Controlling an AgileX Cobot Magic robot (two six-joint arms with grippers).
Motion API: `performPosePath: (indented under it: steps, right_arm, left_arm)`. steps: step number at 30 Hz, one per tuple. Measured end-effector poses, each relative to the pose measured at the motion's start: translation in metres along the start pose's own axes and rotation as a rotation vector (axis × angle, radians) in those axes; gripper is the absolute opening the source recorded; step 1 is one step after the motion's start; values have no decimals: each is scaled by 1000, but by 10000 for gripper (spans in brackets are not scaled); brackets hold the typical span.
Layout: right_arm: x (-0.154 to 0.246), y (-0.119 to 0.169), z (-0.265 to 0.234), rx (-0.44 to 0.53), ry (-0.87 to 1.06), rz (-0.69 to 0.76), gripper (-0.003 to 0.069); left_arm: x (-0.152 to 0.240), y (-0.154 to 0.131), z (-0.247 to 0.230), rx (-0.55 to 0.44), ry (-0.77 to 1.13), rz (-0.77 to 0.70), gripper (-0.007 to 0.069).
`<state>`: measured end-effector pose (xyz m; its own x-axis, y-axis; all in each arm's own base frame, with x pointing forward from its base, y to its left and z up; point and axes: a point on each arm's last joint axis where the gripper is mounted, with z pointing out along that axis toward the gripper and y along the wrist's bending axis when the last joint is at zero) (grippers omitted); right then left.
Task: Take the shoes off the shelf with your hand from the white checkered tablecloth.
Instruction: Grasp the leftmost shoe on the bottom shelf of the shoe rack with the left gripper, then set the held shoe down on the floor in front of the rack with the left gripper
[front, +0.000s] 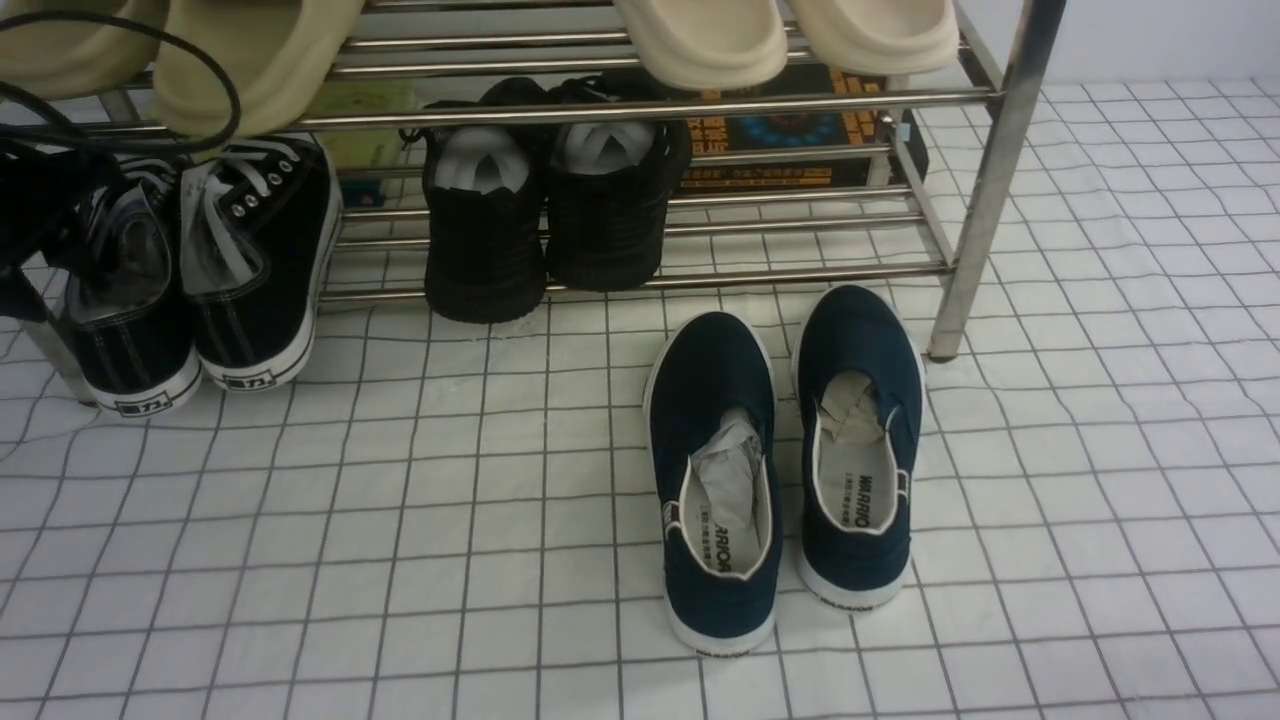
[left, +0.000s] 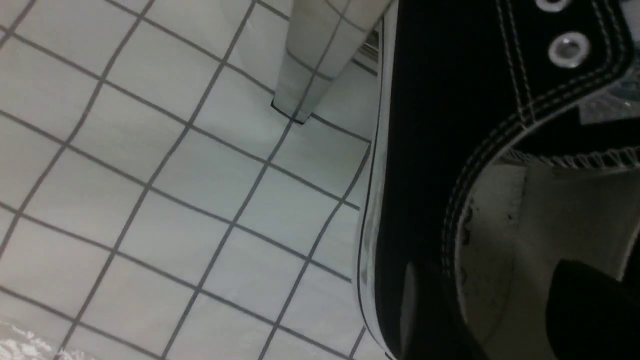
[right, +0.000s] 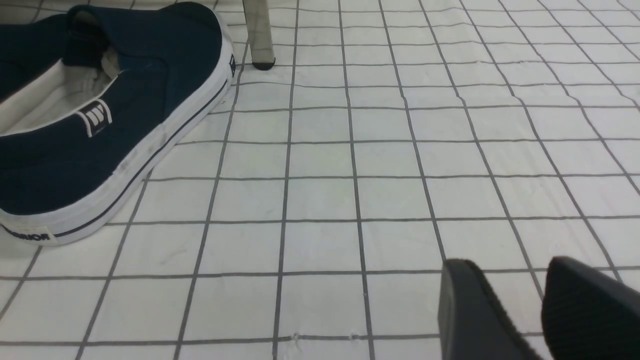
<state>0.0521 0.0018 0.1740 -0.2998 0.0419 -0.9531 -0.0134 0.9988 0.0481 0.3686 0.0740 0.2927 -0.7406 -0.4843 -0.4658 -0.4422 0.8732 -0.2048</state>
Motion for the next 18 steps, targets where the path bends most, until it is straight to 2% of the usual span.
performPosePath:
  steps: [4,9,11,14,16,18]
  right_arm:
    - [0,0,0,0,0,0,239]
    - [0,0,0,0,0,0,239]
    - [0,0,0,0,0,0,239]
    - [0,0,0,0,0,0,239]
    - [0,0,0,0,0,0,239]
    - [0,0,0,0,0,0,239]
  left_arm:
    - [0,2,23,-17,24,2,388]
    - [2,6,40,-47,55,20,372]
    - [2,7,44,-60,60,31,321]
    - [3,9,44,-83,68,50,125]
    - [3,10,42,-97,74,61,53]
    - [4,11,33,-113,84,72,25]
